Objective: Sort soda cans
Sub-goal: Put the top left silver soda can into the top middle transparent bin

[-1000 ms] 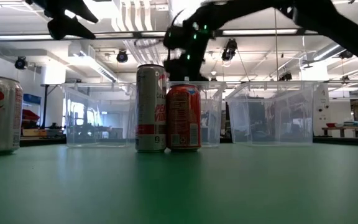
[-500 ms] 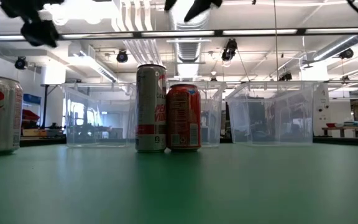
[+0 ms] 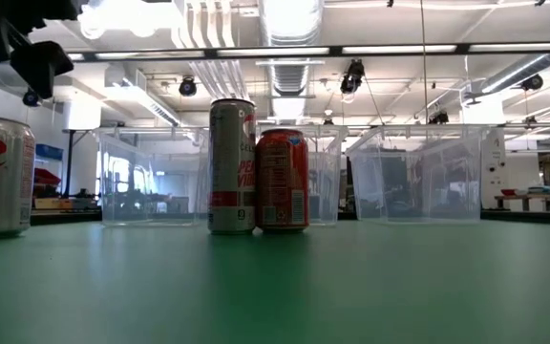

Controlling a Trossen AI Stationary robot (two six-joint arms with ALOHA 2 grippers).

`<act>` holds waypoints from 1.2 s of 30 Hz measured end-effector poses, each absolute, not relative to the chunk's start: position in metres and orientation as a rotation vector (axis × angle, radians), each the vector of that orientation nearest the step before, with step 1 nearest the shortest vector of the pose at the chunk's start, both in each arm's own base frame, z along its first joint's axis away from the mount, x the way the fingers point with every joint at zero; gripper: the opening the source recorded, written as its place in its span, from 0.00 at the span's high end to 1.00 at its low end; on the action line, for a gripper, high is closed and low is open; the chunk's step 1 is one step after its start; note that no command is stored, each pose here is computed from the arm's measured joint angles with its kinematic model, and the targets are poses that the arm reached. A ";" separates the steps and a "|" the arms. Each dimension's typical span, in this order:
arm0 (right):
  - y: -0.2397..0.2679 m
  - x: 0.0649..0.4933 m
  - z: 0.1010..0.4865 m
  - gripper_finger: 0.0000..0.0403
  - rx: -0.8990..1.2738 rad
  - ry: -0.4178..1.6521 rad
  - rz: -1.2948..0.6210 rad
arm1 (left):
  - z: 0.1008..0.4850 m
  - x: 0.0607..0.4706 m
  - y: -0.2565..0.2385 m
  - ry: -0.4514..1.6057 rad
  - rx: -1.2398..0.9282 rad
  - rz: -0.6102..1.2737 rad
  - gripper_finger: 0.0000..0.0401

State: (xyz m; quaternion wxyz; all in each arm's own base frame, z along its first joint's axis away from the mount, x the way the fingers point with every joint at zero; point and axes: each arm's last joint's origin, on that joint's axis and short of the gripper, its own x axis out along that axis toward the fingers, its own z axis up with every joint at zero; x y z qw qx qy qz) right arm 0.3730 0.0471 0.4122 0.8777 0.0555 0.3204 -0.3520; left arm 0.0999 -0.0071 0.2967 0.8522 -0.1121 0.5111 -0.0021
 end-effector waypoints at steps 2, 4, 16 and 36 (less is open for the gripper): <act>0.049 0.375 0.408 0.09 0.093 0.690 -0.729 | 0.295 0.106 -0.008 1.087 -0.231 -0.006 0.17; 0.048 0.374 0.407 0.09 0.079 0.707 -0.730 | 0.292 0.111 -0.008 1.127 -0.211 -0.010 0.17; 0.045 0.373 0.408 0.09 -0.019 0.752 -0.701 | 0.263 0.132 -0.011 1.338 -0.223 0.032 0.17; 0.041 0.371 0.409 0.09 -0.033 0.758 -0.705 | 0.225 0.130 -0.026 1.394 -0.166 0.039 0.20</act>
